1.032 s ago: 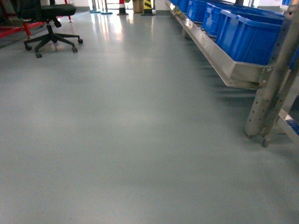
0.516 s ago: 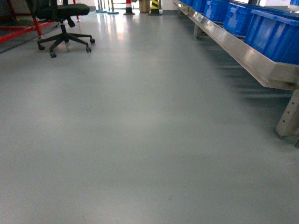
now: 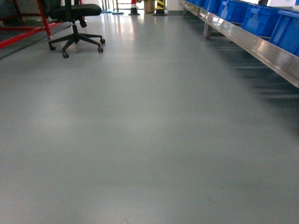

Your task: Pick capacitor and pack into box

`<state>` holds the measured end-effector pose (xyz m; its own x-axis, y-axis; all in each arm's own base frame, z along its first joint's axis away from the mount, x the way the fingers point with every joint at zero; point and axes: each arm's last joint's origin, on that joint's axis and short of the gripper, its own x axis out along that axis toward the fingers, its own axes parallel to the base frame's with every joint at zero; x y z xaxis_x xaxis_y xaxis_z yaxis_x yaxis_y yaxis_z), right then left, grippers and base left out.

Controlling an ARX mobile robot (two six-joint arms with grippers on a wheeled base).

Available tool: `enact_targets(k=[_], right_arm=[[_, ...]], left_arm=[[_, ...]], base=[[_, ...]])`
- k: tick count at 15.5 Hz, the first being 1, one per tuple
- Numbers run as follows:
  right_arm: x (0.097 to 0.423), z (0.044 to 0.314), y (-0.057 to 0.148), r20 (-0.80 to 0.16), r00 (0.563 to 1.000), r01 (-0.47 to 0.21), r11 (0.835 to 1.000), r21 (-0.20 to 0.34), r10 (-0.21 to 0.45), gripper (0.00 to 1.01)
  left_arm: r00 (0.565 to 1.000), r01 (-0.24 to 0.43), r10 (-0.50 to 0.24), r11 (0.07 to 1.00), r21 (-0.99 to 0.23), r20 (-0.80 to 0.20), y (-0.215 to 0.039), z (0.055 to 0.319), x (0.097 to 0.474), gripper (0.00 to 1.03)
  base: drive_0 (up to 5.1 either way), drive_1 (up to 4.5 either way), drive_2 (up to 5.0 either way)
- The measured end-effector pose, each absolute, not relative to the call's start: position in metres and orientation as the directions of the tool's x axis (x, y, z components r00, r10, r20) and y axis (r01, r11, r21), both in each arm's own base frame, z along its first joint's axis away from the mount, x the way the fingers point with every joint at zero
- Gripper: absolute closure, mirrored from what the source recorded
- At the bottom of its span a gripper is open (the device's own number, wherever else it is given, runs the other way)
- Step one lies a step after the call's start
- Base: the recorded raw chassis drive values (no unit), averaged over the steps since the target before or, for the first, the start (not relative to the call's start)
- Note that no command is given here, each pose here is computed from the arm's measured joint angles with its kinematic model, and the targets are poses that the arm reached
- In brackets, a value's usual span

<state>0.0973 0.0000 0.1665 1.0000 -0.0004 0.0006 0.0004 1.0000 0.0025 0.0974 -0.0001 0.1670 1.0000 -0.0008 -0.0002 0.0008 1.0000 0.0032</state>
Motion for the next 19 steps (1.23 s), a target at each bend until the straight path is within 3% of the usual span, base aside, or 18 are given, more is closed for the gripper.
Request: enact_targets(k=[19], right_arm=[[0.0973, 0.1665, 0.0, 0.001, 1.0, 0.0, 1.0, 0.002, 0.0, 0.03]], left_arm=[[1.0, 0.001, -0.001, 1.0, 0.003, -0.002, -0.0001, 0.1669, 0.0974, 0.6]], base=[[-5.0, 2.47, 2.5]])
